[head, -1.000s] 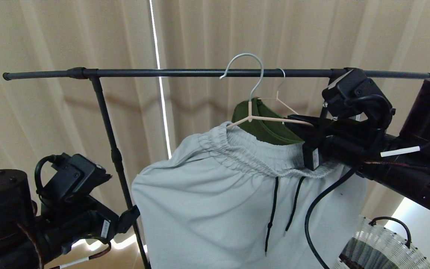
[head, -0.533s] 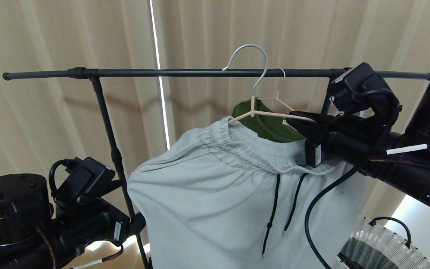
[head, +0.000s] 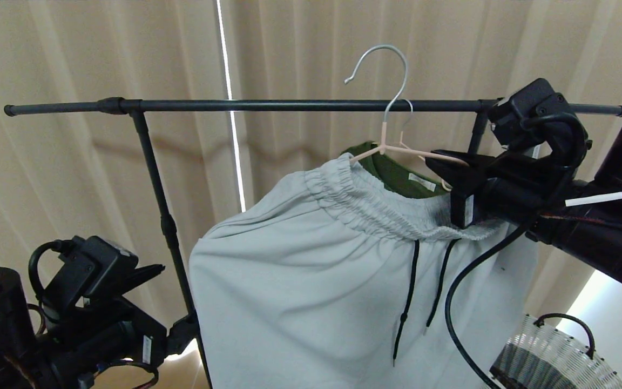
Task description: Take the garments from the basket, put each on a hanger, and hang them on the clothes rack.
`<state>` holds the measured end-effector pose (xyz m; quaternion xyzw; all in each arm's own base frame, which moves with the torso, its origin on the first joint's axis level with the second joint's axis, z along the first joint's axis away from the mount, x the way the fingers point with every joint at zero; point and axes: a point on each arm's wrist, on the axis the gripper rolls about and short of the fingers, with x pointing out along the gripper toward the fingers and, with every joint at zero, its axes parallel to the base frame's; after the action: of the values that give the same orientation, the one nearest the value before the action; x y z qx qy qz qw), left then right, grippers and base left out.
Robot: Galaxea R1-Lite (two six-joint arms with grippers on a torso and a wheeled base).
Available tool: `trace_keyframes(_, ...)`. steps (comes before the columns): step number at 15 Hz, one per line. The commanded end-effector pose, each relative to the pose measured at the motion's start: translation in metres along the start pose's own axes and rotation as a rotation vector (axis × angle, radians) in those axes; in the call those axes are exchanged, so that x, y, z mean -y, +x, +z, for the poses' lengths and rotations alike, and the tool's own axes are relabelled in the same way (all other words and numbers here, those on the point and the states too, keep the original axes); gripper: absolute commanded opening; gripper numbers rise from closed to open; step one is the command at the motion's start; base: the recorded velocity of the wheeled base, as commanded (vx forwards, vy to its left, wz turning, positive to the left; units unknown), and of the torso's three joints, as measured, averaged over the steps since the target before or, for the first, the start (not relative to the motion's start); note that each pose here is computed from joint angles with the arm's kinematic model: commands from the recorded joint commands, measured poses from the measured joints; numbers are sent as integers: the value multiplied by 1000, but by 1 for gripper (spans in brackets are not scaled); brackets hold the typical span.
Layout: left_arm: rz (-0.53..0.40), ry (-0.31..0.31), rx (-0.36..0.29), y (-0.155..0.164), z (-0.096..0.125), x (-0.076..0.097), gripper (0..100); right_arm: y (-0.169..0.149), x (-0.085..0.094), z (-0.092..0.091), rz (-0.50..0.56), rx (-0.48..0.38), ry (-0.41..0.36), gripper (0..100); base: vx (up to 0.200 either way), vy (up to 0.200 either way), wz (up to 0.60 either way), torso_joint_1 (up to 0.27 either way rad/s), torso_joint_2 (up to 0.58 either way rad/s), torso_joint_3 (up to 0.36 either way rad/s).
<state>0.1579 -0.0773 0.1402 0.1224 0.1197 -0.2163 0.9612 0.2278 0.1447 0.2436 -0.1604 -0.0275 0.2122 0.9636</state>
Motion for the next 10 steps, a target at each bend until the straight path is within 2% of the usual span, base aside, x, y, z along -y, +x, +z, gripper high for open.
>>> trace_keyframes(1, 0, 0, 11, -2, 2, 0, 100, 0, 0, 1, -2, 1, -1, 0, 0, 0, 0, 0, 0, 0)
trace_keyframes(7, -2, -1, 24, -5, 2, 0, 100, 4, 9, 2, -57, -3, 0, 0, 0, 0, 0, 0, 0, 0)
trace_keyframes(10, -44, 2, 40, -5, 5, 3, 100, 3, 10, 3, -60, 0, 1, 0, 0, 0, 0, 0, 0, 0)
